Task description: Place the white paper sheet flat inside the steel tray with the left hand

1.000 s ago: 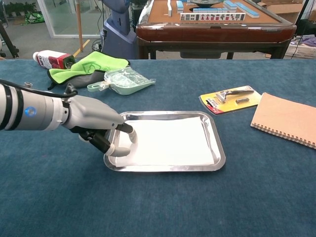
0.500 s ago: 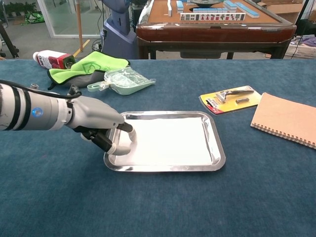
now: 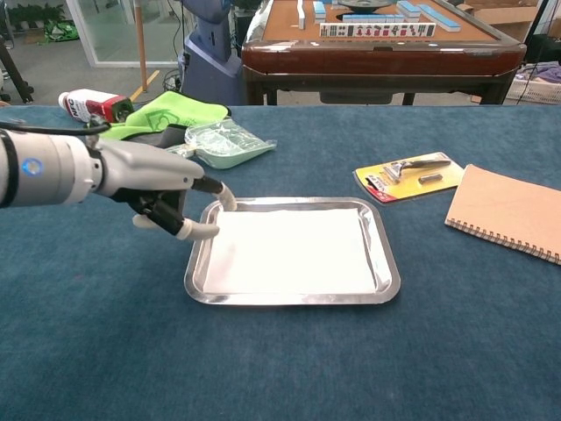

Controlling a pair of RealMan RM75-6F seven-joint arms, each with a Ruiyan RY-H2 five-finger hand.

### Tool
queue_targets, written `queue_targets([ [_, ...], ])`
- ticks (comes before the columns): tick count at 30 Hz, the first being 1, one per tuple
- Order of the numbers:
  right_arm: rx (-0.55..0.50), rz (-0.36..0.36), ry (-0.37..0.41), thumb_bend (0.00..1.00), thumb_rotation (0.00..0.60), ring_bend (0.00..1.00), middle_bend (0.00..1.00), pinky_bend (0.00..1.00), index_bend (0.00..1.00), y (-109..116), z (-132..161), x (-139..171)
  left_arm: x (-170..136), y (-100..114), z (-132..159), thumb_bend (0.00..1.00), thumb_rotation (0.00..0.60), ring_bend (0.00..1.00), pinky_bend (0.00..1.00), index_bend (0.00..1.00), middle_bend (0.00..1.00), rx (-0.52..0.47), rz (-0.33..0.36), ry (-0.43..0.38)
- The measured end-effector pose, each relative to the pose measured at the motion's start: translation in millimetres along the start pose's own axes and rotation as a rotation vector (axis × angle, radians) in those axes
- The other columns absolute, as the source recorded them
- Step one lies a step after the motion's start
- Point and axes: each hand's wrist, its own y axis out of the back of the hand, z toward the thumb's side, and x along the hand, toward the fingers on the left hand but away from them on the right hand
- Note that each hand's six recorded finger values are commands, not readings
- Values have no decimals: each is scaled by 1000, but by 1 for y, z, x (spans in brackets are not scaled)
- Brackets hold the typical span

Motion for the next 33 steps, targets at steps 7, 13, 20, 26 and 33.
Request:
queue_targets([
  [7,2,7,7,195,600,139,241,168,173,-1,0,-2,-37,5,-53,321,489,526,751,130,528,-126,148,142],
  [13,6,17,6,194,600,139,241,168,172,-2,-1,-4,-77,-3,-93,300,524,355,514,130,374,-155,248,271],
  [20,12,43,10,162,600,127,241,168,173,-6,0,-10,-133,-19,-125,293,523,245,325,128,278,-201,359,395],
  [26,18,73,39,162,600,123,240,168,173,-11,5,-15,-178,-35,-140,291,524,232,278,125,265,-230,423,481],
  [33,11,103,92,162,600,123,241,168,173,-20,17,-21,-218,-52,-142,291,526,231,266,125,264,-250,479,547],
])
